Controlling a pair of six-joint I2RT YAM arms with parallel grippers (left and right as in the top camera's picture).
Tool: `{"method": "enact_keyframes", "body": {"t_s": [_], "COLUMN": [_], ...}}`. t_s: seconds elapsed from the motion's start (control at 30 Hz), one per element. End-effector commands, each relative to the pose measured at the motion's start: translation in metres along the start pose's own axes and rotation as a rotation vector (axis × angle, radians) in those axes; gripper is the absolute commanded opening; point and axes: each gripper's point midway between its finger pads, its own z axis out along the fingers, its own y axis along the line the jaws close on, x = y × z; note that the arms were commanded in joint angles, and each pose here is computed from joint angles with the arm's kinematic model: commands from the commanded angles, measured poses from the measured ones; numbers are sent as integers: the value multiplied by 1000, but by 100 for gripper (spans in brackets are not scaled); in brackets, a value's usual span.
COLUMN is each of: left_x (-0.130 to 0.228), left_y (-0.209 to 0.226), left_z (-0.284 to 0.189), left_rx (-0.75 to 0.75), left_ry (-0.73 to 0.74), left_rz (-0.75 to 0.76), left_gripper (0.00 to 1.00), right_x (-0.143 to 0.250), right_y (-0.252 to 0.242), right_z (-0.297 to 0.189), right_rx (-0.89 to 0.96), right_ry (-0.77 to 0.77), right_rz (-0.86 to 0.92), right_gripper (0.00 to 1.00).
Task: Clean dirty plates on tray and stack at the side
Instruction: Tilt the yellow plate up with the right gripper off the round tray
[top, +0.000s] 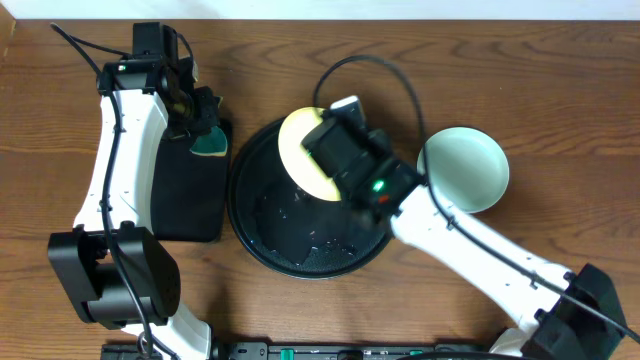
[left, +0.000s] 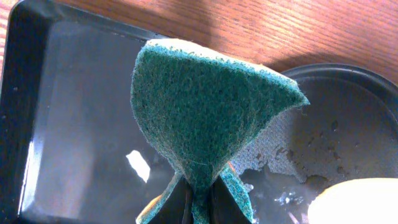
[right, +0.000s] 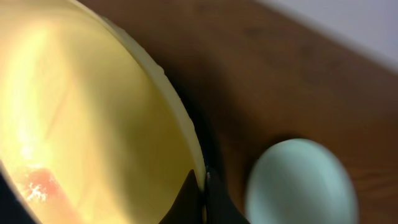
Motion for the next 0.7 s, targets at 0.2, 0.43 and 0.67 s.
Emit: {"method": "enact_keyframes", "body": {"t_s": [0.2,0.43,0.67], "left_x": [0,0,0], "left_y": [2,2,2], "left_z": [-4,-4,-4], "left_rx": [-10,-10,-10], "left_ry": [-1,-1,-1], "left_rz": [-3,-3,-3], "left_gripper": [8,7,7], "right_x": [-33,-45,-50], "right_y": [-14,-23,-26], "right_z": [-71,-107,-121], "right_rx": [373,546,611], "right_ry": [-264,-386,-424], "right_rz": [-132,-101,-90], "right_gripper": [1,1,1]}}
